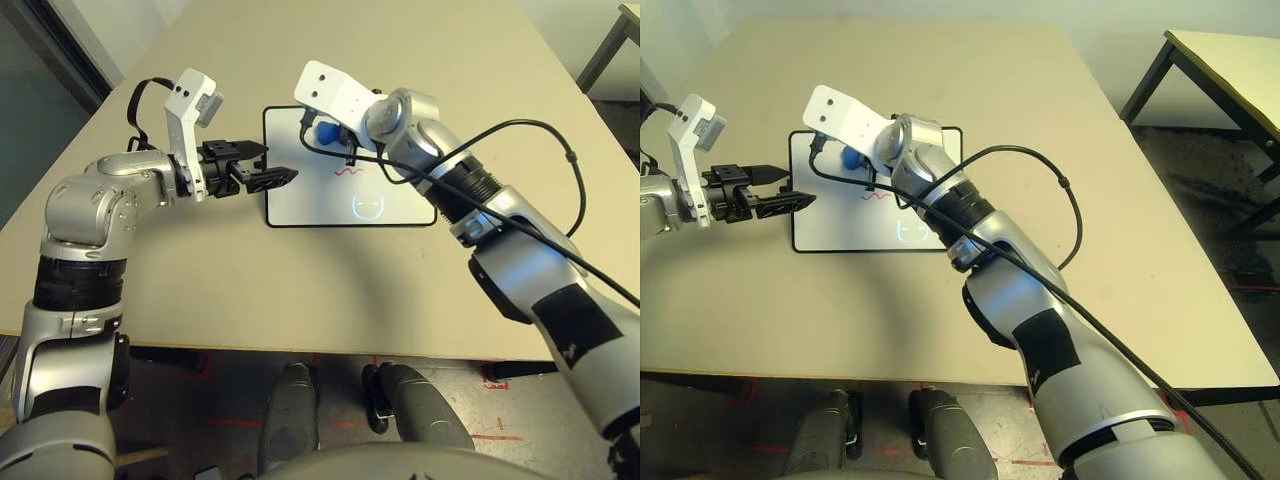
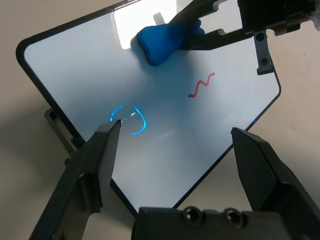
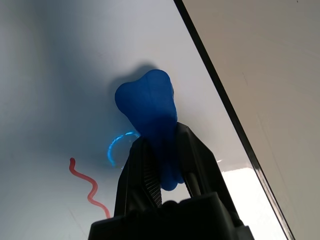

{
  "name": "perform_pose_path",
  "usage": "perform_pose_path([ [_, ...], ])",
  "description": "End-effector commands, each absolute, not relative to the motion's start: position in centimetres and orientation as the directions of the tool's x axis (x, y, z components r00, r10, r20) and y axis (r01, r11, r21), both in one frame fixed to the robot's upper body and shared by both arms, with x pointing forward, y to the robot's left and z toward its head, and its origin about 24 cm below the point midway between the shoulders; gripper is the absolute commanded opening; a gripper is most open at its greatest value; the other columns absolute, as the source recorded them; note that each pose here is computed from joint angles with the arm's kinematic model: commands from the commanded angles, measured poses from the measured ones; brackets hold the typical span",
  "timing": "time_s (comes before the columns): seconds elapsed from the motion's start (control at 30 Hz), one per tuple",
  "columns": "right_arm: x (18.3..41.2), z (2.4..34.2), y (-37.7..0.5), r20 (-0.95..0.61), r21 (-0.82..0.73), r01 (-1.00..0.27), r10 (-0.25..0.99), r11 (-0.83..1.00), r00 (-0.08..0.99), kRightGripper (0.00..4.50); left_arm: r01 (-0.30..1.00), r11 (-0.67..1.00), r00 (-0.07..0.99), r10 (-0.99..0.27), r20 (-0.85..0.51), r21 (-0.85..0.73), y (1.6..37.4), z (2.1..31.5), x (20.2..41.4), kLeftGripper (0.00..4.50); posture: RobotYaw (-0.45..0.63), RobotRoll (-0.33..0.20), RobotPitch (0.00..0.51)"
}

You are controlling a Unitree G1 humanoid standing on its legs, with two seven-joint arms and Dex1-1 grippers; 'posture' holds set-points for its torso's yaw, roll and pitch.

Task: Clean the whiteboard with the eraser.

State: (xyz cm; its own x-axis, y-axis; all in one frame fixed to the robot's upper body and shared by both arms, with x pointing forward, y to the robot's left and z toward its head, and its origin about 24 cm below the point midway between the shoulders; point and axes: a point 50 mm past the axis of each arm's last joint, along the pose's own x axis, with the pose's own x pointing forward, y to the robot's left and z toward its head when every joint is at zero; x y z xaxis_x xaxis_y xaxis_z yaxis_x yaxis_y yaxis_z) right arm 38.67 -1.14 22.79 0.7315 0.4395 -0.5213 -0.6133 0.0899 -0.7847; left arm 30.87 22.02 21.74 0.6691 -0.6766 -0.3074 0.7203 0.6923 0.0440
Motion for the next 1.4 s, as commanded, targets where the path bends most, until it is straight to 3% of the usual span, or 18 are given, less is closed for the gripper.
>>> perform_pose_path([
  [0.03, 39.5, 21.3, -4.3, -0.572, -0.758, -0.64, 0.348, 0.122, 0.743, 0.62, 0.717, 0.696, 0.667, -0.671, -0.323, 0.035, 22.1, 21.5, 31.0, 4.5, 0.06, 0.0, 0.15],
  [0.27, 39.1, 21.3, -8.9, -0.592, -0.753, -0.639, 0.266, 0.155, 0.761, 0.62, 0.731, 0.681, 0.655, -0.684, -0.321, 0.037, 21.7, 21.7, 31.4, 4.5, 0.02, 0.0, 0.143],
  [0.57, 37.3, 22.0, -10.7, -0.598, -0.748, -0.637, 0.227, 0.187, 0.769, 0.62, 0.747, 0.664, 0.639, -0.7, -0.318, 0.037, 21.2, 21.8, 32.0, 4.5, -0.01, 0.0, 0.136],
  [1.4, 37.6, 22.1, -2.2, -0.573, -0.754, -0.65, 0.385, 0.1, 0.724, 0.62, 0.731, 0.682, 0.652, -0.689, -0.316, 0.023, 21.2, 21.7, 31.1, 4.5, 0.05, 0.0, 0.152],
])
